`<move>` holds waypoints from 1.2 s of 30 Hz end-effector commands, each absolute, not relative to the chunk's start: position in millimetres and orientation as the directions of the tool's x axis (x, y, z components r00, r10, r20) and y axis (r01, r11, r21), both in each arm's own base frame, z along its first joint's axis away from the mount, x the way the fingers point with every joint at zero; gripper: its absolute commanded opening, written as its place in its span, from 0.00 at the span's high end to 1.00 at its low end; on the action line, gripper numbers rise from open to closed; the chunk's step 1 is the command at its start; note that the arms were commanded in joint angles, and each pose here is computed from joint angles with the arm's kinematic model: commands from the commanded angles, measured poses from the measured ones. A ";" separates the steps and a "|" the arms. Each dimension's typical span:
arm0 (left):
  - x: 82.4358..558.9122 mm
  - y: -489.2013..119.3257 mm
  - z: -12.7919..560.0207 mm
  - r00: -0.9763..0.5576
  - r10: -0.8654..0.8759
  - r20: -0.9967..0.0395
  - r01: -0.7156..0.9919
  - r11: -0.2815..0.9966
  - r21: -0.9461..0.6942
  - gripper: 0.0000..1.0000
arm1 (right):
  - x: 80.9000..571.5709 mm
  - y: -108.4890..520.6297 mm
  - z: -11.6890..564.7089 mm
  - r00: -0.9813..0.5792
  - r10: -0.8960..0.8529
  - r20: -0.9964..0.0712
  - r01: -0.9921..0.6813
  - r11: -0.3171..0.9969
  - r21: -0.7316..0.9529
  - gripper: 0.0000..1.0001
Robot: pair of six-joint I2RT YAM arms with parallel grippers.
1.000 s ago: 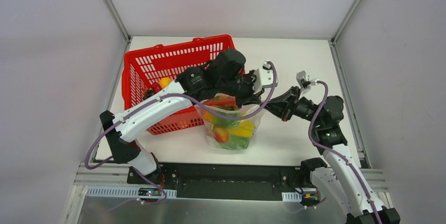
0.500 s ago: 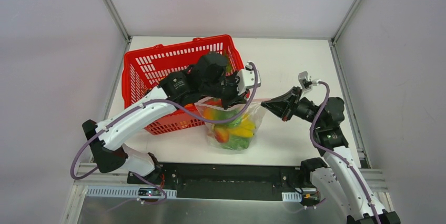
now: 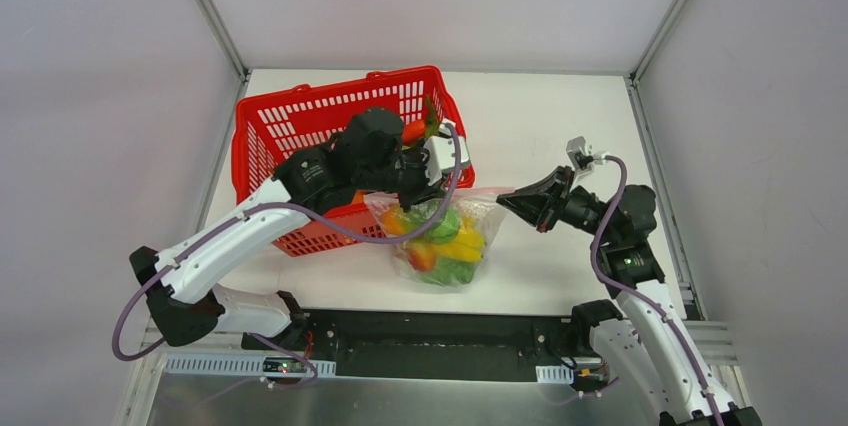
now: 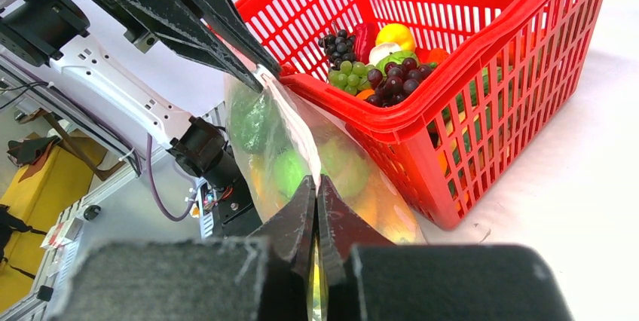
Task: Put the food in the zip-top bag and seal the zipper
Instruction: Zip the zipper food storage bag at the center of the board.
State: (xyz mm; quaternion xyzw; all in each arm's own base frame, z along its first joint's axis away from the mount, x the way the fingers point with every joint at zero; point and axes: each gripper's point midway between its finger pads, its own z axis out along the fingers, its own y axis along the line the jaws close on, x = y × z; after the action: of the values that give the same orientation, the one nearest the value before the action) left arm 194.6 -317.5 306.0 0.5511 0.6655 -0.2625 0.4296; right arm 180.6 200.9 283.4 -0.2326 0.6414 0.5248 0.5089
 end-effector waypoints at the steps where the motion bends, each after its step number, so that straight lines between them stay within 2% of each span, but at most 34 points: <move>1: 201.8 -275.4 310.1 -0.033 0.539 -0.842 0.917 0.351 0.188 1.00 | 181.8 198.4 304.9 -0.313 0.229 -0.922 -0.857 0.350 0.378 1.00; 7: 193.9 -274.8 316.6 -0.031 0.507 -0.861 0.924 0.343 0.169 1.00 | 177.2 202.0 307.6 -0.325 0.203 -0.924 -0.873 0.310 0.376 0.99; 9: 192.4 -276.9 318.9 -0.028 0.497 -0.867 0.928 0.336 0.162 1.00 | 178.5 202.5 311.8 -0.326 0.205 -0.923 -0.873 0.308 0.377 0.87; 12: 187.8 -282.7 323.7 -0.022 0.476 -0.879 0.940 0.308 0.144 1.00 | 174.7 205.1 319.2 -0.332 0.168 -0.928 -0.888 0.276 0.368 0.51; 15: 184.9 -287.7 327.1 -0.018 0.461 -0.887 0.949 0.287 0.130 1.00 | 176.2 206.8 325.9 -0.332 0.129 -0.934 -0.897 0.263 0.355 0.32; 18: 182.9 -290.6 328.5 -0.016 0.455 -0.890 0.955 0.271 0.122 1.00 | 179.3 207.9 336.7 -0.318 0.113 -0.941 -0.905 0.261 0.337 0.23; 25: 170.6 -299.5 337.1 -0.006 0.434 -0.901 0.975 0.204 0.091 1.00 | 193.0 213.4 359.0 -0.265 0.071 -0.962 -0.927 0.255 0.274 0.19; 30: 164.5 -308.3 338.5 -0.001 0.428 -0.904 0.983 0.164 0.077 1.00 | 189.8 231.1 346.1 -0.270 -0.056 -0.961 -0.952 0.166 0.258 0.21; 36: 163.9 -318.4 335.1 -0.008 0.439 -0.899 0.988 0.143 0.061 1.00 | 170.7 268.6 312.0 -0.248 -0.273 -0.930 -0.969 0.079 0.235 0.30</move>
State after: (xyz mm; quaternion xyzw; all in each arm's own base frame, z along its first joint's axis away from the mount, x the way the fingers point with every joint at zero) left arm 171.4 -308.5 318.5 0.5631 0.6482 -0.3029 0.4136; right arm 188.6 256.3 328.7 -0.4178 0.6411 0.5039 0.4006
